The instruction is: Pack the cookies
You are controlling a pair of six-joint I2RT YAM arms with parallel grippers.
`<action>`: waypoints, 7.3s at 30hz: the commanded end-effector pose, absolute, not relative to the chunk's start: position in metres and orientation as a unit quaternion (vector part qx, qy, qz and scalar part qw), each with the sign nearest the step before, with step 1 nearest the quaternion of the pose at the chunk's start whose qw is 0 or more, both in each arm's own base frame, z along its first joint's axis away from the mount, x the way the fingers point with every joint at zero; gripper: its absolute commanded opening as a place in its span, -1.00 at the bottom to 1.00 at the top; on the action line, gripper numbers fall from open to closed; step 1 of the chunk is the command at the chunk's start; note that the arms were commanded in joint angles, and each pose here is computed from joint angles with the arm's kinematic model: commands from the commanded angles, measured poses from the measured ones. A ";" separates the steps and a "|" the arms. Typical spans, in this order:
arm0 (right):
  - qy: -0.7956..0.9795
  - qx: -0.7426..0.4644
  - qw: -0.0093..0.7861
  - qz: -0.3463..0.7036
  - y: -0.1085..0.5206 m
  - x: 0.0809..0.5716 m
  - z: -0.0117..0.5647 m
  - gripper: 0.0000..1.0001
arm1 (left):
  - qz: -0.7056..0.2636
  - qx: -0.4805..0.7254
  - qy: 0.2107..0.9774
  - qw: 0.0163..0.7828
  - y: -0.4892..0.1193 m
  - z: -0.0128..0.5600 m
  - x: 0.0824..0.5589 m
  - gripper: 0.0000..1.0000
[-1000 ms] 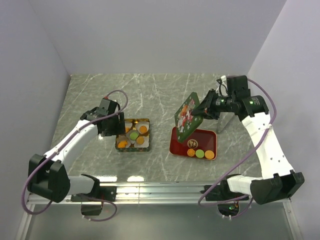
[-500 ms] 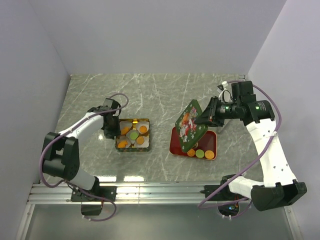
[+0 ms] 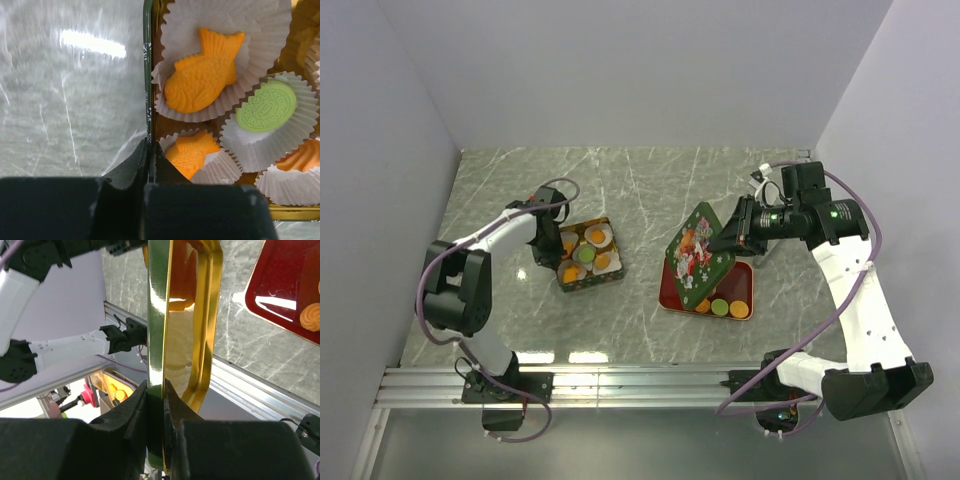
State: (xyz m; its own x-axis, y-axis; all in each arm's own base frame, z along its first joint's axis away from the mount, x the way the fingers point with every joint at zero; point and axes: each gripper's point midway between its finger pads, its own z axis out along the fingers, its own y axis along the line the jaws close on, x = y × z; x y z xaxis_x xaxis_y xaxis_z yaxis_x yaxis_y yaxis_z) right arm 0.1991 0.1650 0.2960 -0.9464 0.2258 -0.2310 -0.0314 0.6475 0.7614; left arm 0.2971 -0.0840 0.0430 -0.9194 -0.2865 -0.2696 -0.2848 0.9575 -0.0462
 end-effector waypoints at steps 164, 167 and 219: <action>0.912 0.126 0.091 0.379 0.287 0.440 0.055 -0.06 | -0.313 -0.193 0.917 0.152 -0.163 0.070 0.489 0.29; 0.910 0.127 0.082 0.387 0.291 0.435 0.053 -0.09 | -0.305 -0.205 0.918 0.151 -0.163 0.073 0.490 0.31; 0.904 0.159 0.130 0.376 0.214 0.430 0.071 0.06 | -0.235 -0.213 0.938 0.142 -0.171 0.080 0.492 0.42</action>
